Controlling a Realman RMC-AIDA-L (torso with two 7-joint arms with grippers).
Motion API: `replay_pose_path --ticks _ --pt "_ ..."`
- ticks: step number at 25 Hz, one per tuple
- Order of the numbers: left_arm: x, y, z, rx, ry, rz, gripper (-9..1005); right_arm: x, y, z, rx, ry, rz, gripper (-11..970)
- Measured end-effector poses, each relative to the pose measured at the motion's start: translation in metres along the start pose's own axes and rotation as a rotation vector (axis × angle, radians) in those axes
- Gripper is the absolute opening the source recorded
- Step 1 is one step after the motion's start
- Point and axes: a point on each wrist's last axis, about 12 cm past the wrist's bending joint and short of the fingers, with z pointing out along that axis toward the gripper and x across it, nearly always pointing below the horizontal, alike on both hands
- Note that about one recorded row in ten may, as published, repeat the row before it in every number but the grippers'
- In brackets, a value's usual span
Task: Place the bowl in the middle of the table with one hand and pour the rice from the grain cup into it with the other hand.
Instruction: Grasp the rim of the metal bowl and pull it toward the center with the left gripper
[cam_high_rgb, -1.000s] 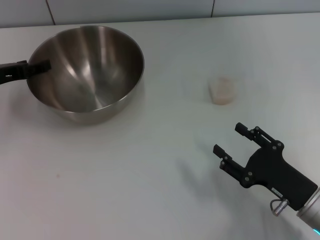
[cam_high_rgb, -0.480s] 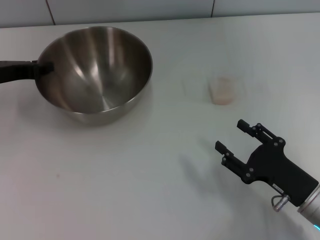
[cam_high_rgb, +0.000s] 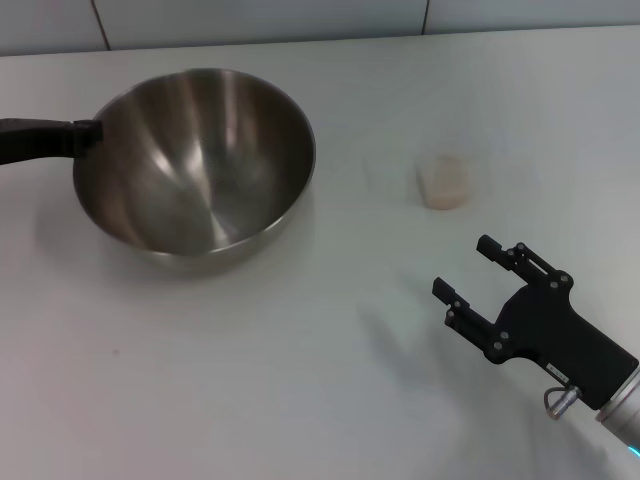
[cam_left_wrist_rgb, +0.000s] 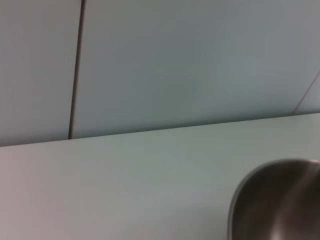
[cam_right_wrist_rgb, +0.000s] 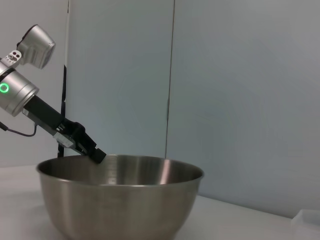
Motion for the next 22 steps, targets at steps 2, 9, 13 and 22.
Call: replay_pose_path --ticks 2,9,13,22 --pt "-0.001 -0.001 0.000 0.003 0.000 0.003 76 0.000 0.000 0.000 0.000 0.000 0.000 694" --pt "-0.002 -0.003 0.000 0.014 0.021 0.030 45 0.000 0.000 0.001 0.000 -0.001 0.001 694" --pt "-0.004 -0.006 0.000 0.024 0.028 0.046 42 0.001 0.000 0.001 0.001 0.005 0.000 694" --pt "-0.020 -0.018 -0.002 0.071 0.016 0.096 41 0.000 -0.001 0.003 -0.003 0.008 -0.003 695"
